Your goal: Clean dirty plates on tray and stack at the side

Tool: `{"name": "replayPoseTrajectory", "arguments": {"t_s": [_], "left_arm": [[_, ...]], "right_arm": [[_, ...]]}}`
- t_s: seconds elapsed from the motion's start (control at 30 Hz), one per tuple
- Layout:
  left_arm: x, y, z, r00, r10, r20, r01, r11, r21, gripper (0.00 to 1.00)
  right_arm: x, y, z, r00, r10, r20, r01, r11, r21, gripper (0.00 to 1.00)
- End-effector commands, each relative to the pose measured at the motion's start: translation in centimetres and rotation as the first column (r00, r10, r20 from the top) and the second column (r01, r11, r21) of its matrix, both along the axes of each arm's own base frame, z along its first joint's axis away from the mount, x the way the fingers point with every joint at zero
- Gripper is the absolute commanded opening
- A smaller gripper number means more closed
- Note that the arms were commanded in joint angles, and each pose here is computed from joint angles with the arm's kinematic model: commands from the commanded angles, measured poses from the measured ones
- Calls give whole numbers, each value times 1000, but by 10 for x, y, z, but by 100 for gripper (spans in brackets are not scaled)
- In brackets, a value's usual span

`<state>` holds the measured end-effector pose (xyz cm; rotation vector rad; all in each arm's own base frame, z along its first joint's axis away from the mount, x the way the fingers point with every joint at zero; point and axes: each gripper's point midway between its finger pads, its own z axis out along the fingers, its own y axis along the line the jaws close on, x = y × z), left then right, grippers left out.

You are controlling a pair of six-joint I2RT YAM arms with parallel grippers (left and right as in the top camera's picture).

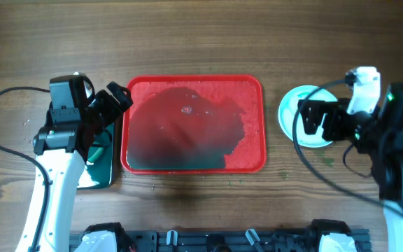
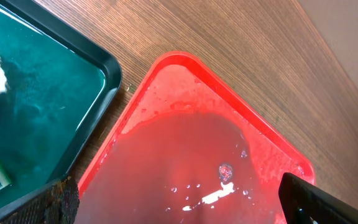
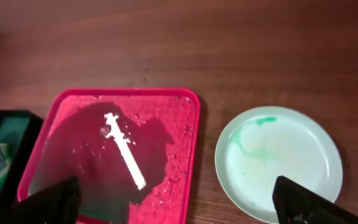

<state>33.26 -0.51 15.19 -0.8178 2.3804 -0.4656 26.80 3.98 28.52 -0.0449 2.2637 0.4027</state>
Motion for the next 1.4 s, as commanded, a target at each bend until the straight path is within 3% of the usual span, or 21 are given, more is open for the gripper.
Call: {"name": "replayPoseTrajectory", "arguments": {"t_s": [0.0, 0.1, 0.33, 0.43, 0.53, 0.63, 0.83, 1.0, 1.07, 1.2, 1.37], "left_arm": [[2, -4, 6, 999, -27, 18, 27, 1000, 0, 100], [2, -4, 6, 999, -27, 18, 27, 1000, 0, 100], [2, -4, 6, 999, -27, 18, 27, 1000, 0, 100], [2, -4, 6, 999, -27, 18, 27, 1000, 0, 100], [2, -4, 6, 999, -27, 18, 27, 1000, 0, 100], [2, -4, 6, 999, -27, 18, 27, 1000, 0, 100], [2, -4, 6, 999, -27, 18, 27, 1000, 0, 100], [2, -4, 6, 999, -27, 18, 27, 1000, 0, 100], [2, -4, 6, 999, -27, 18, 27, 1000, 0, 100], [2, -4, 6, 999, -27, 18, 27, 1000, 0, 100], [2, -4, 6, 999, -27, 18, 27, 1000, 0, 100]], "right_arm": [[-12, 5, 24, 997, -78, 27, 74, 989, 127, 100], [-19, 5, 17, 970, -211, -121, 238, 925, 295, 100], [-18, -44, 13, 899, -438, -33, 439, 895, 77, 100], [-21, -51, 25, 912, -399, 99, 401, 916, -4, 100], [-26, -51, 28, 890, -370, 268, 379, 925, 17, 100], [-27, -49, 4, 849, -359, 388, 365, 929, 61, 100], [-30, -19, -57, 748, -131, 651, 189, 982, -21, 100], [-26, -10, -80, 671, -90, 736, 137, 991, -3, 100], [-25, -12, -83, 674, -93, 733, 150, 989, -12, 100], [-24, -9, -108, 750, -87, 655, 132, 991, -20, 100], [-21, -8, -117, 780, -119, 614, 129, 991, 28, 100]]}}
